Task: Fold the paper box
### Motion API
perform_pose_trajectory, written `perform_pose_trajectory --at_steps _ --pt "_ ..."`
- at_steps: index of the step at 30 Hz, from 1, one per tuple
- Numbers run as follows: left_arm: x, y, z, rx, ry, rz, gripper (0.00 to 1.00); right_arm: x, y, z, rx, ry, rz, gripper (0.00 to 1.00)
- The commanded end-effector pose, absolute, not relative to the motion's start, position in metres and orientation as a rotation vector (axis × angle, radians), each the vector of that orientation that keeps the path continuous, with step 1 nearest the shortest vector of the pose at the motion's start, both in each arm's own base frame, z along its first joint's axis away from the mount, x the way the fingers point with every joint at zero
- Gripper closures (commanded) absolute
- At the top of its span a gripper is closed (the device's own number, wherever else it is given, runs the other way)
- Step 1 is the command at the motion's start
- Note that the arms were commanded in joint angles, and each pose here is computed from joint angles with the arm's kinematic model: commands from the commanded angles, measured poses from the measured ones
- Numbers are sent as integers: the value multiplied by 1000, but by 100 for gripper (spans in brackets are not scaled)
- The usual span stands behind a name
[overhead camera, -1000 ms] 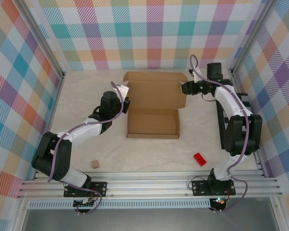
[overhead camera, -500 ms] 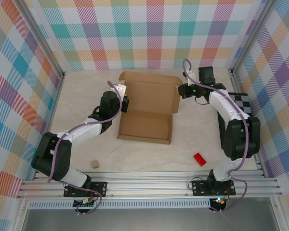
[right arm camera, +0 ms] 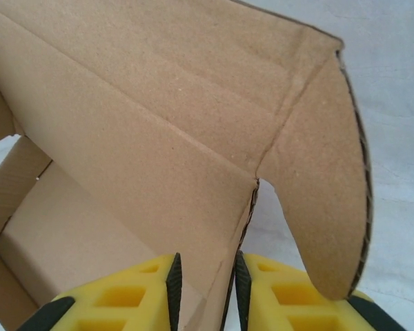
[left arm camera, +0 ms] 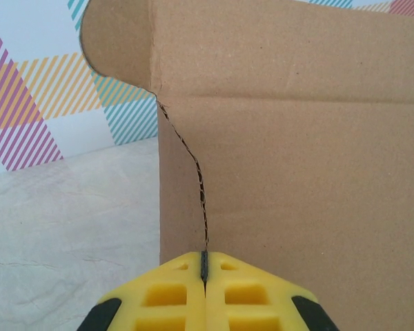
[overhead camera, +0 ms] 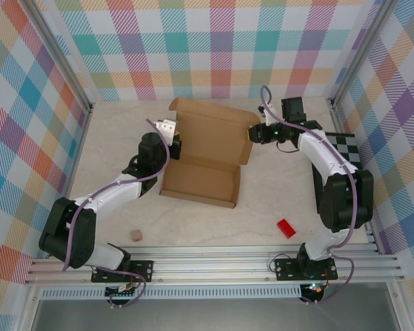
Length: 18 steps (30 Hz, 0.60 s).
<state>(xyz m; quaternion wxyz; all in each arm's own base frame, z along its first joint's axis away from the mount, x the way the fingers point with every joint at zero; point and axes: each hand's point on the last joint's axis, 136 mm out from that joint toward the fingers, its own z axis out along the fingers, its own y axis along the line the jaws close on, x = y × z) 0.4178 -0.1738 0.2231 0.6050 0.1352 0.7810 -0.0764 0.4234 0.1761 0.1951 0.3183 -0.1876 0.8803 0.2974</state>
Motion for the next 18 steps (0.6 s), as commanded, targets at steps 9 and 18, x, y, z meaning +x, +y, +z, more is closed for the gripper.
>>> perform_pose_trajectory --at_steps 9,18 --pt "411 -180 242 320 1740 -199 100 415 175 180 -473 2375 826 62" --pt "413 -176 244 287 1738 -193 100 407 176 171 -479 2409 863 83"
